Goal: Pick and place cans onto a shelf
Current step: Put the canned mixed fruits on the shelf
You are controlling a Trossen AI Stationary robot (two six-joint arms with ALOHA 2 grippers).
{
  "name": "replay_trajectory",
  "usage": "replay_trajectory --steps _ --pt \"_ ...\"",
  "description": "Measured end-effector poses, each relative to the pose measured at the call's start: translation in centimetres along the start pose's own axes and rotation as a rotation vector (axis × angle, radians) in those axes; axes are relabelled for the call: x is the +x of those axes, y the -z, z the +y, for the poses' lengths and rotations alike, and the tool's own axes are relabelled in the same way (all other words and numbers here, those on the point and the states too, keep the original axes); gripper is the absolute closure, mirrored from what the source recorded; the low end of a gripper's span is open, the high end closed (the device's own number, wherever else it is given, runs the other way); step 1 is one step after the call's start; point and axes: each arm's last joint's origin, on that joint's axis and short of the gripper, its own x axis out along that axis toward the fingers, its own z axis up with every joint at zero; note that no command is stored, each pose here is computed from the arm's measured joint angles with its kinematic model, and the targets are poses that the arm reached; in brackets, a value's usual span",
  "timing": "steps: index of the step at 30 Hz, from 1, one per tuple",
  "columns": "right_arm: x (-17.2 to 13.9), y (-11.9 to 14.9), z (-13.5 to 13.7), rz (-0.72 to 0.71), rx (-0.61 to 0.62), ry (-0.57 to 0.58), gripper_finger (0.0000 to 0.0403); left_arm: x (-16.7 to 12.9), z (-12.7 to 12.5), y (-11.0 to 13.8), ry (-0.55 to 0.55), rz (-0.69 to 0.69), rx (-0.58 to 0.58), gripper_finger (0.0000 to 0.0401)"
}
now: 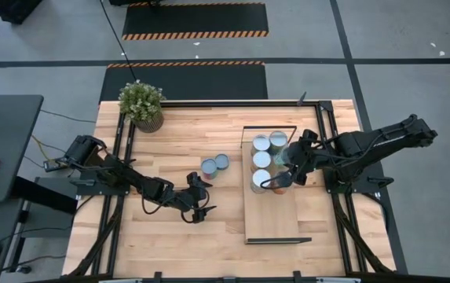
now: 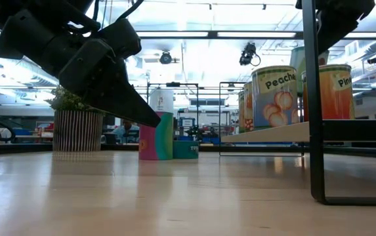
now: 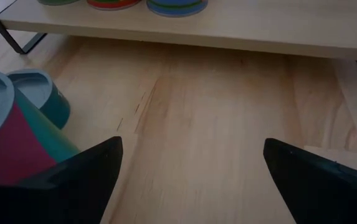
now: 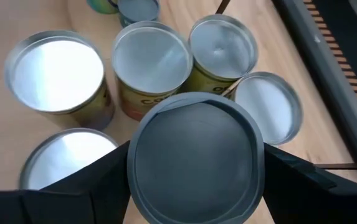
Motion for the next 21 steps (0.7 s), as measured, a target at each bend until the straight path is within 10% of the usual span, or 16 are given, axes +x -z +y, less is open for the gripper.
replay_trajectory --steps 21 --pt "3.1 0.3 0.0 0.042 0.098 -0.098 0.0071 0.0 0.0 0.0 0.0 -0.001 -0.001 0.0005"
